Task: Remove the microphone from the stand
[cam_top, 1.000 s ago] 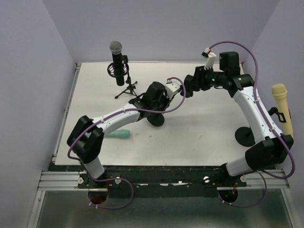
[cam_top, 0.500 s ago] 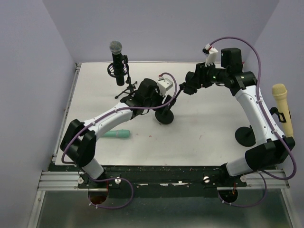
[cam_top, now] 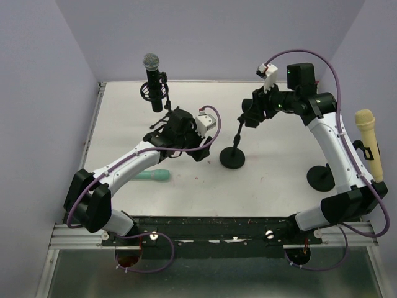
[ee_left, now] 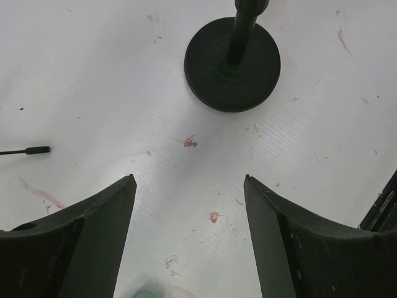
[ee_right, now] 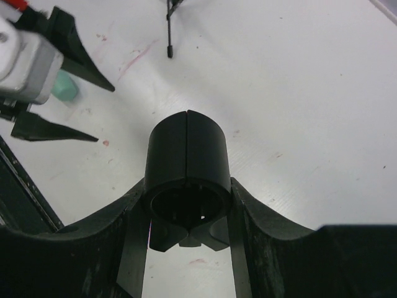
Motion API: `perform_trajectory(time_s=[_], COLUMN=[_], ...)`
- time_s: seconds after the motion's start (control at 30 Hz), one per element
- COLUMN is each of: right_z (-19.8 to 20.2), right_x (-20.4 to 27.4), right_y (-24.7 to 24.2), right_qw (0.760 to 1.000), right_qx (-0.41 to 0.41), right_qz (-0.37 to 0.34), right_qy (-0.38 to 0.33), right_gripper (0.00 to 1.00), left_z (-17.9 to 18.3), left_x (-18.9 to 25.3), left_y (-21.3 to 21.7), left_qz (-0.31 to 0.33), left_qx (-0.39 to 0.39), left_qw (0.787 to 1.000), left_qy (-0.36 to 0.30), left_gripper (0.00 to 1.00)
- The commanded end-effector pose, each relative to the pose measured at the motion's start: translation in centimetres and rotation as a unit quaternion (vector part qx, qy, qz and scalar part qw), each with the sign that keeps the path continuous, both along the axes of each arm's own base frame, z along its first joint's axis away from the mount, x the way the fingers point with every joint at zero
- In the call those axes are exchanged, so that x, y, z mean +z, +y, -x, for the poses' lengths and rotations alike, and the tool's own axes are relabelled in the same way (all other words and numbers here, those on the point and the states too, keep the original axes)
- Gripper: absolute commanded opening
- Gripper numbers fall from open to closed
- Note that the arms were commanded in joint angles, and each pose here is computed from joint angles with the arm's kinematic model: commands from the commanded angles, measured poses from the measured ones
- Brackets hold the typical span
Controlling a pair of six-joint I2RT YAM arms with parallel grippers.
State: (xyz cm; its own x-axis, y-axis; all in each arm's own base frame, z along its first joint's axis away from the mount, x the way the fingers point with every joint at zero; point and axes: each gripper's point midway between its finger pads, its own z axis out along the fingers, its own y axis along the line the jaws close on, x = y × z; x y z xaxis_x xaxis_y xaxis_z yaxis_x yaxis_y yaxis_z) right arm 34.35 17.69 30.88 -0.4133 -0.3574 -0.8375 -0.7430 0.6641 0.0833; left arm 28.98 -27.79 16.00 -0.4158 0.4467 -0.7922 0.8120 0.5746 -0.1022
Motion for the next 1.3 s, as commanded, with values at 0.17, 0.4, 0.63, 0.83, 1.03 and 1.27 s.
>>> perform_trajectory(time_s=[0.17,0.4,0.63,0.83,1.03,1.27], right_z=[4.3,4.2,5.8,6.7,6.0,4.1], right_x=[-1.1,-3.5,-9.7,-12.3,-12.1,-4.6], right_y=[1.4,1.3,-0.1,-0.8,-0.5,2.0], right_qw=[0.994,0.992,0.983,0.982,0.985,0.996], right_qx=[0.089,0.089,0.093,0.072,0.058,0.060], right_qz=[0.065,0.089,0.136,0.141,0.133,0.059], right_qy=[-0.016,0.016,0.077,0.097,0.092,0.044], right_gripper=[0.01,0.01,0.01,0.01,0.26,0.83], left_z=[0.4,0.2,0.4,0.3,0.3,3.0], left_x=[0.5,0.3,-0.1,-0.2,0.5,9.4], left_y=[-0.5,-0.1,0.1,-0.1,-0.5,-5.1], left_qz=[0.008,0.004,0.001,0.003,0.015,0.167], left_qx=[-0.005,0.001,0.003,0.003,-0.008,-0.169], left_qw=[1.000,1.000,1.000,1.000,1.000,0.968], left_qy=[0.013,0.009,0.010,0.012,0.005,-0.077], left_gripper=[0.76,0.76,0.76,0.76,0.76,0.78])
